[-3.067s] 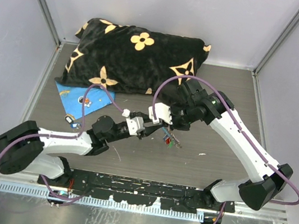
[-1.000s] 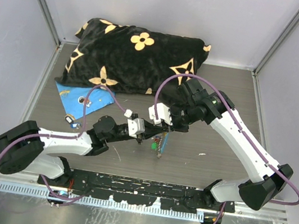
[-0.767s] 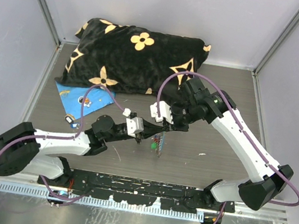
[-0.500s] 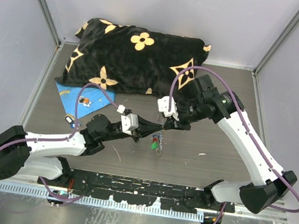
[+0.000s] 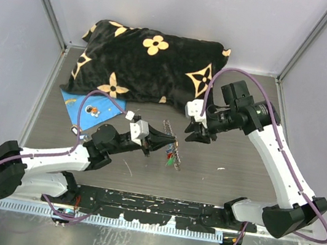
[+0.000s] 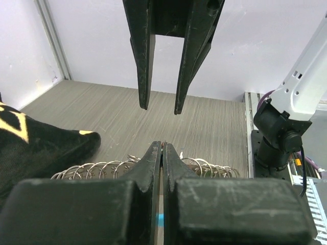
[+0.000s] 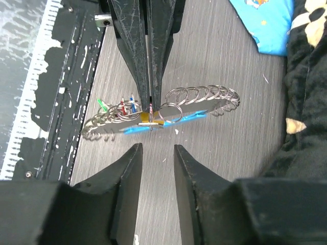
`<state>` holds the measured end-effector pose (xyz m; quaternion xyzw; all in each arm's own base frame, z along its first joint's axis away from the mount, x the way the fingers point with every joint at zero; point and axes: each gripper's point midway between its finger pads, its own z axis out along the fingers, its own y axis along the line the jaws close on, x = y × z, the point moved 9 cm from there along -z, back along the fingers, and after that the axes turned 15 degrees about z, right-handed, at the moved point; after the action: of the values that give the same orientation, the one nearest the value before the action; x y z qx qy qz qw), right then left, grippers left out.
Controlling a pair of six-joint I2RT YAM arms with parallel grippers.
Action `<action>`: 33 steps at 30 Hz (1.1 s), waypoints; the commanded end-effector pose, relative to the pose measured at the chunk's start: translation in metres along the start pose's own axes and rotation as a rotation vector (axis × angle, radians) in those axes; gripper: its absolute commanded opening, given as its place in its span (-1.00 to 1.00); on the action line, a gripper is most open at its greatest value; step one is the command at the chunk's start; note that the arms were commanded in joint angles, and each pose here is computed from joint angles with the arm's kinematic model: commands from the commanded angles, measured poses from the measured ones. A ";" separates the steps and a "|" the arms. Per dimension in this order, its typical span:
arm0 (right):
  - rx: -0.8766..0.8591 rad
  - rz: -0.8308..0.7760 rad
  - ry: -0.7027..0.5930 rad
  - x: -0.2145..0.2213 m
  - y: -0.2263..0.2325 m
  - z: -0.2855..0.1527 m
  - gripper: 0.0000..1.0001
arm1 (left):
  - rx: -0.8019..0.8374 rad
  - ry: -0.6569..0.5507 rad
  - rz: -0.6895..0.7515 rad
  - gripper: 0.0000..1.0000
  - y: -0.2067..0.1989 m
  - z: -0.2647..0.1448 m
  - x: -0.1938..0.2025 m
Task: Remove the keys from the keyring
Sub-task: Remove the key from the keyring.
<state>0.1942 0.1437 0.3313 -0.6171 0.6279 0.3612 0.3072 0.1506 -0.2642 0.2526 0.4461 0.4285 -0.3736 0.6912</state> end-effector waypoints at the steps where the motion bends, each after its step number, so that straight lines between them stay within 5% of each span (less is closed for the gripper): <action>1: -0.015 -0.040 -0.120 -0.009 0.007 -0.010 -0.21 | -0.053 -0.158 0.012 -1.00 0.011 0.002 -0.042; 5: -0.041 -0.023 -0.218 -0.002 0.008 -0.008 -0.05 | -0.086 -0.207 -0.007 -1.00 0.013 -0.001 -0.053; 13: -0.107 -0.019 -0.327 -0.012 0.008 -0.004 -0.04 | -0.098 -0.309 -0.060 -1.00 0.015 -0.001 -0.074; 33: -0.197 0.016 -0.374 -0.013 0.005 0.012 -0.21 | -0.081 -0.349 -0.102 -1.00 0.016 0.010 -0.077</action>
<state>0.1892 0.1541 0.3334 -0.5636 0.5415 0.5139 0.3536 0.1415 -0.2612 0.2878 0.3609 0.4090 -0.4499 0.7072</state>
